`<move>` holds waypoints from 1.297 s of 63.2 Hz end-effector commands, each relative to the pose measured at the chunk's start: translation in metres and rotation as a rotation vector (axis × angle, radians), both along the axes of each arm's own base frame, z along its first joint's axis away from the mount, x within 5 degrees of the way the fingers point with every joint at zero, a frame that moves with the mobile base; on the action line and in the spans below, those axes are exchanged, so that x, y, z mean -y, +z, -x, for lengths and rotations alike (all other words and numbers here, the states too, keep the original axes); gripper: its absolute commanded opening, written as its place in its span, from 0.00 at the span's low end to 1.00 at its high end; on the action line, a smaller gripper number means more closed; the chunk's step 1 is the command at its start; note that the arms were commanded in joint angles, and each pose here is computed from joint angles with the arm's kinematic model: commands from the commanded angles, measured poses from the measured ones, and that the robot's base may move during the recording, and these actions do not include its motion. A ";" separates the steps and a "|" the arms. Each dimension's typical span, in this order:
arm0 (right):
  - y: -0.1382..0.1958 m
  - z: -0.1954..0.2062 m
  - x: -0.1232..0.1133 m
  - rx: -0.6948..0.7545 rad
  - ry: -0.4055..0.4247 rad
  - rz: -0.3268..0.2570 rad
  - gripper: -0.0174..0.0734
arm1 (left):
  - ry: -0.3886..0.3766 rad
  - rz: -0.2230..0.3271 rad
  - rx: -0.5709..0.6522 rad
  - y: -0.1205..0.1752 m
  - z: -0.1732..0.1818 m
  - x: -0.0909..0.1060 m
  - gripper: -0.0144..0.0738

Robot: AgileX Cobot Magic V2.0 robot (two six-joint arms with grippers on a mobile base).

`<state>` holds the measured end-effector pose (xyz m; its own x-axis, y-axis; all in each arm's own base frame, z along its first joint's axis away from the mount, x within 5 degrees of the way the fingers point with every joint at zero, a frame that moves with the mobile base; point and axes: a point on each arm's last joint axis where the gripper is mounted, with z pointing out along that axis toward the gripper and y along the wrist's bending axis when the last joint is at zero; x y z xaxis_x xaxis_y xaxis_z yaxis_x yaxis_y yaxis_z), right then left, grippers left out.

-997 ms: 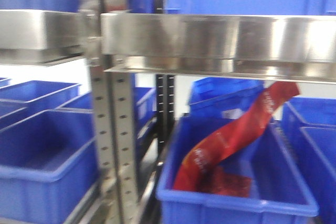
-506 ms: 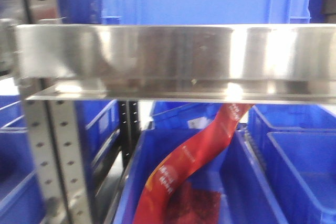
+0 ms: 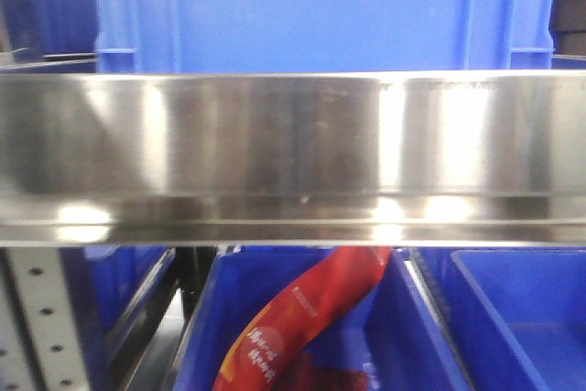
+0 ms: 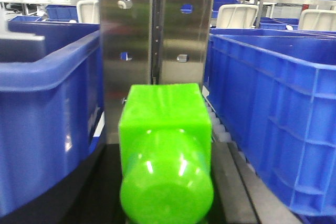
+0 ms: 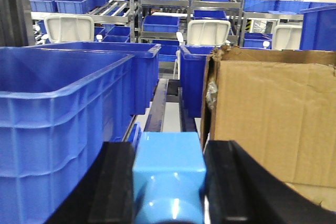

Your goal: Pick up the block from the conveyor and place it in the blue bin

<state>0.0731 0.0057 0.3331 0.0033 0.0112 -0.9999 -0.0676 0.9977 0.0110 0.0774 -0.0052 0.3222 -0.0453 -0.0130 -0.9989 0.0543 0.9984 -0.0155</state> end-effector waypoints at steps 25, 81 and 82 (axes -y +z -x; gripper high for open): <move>0.004 0.002 0.001 0.030 -0.006 0.010 0.01 | 0.008 0.005 0.016 0.002 0.001 -0.001 0.04; 0.038 0.004 0.000 0.077 0.002 0.000 0.02 | -0.031 -0.030 0.058 0.046 0.002 0.003 0.04; 0.043 0.003 0.000 0.083 0.003 0.000 0.02 | -0.033 -0.037 0.059 0.050 0.002 0.003 0.04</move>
<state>0.0683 0.0058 0.3576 0.0581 0.0120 -0.9982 -0.0705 0.9975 0.0079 0.0750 -0.0062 0.3500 -0.0124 -0.0009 -0.9999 0.0663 0.9978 -0.0017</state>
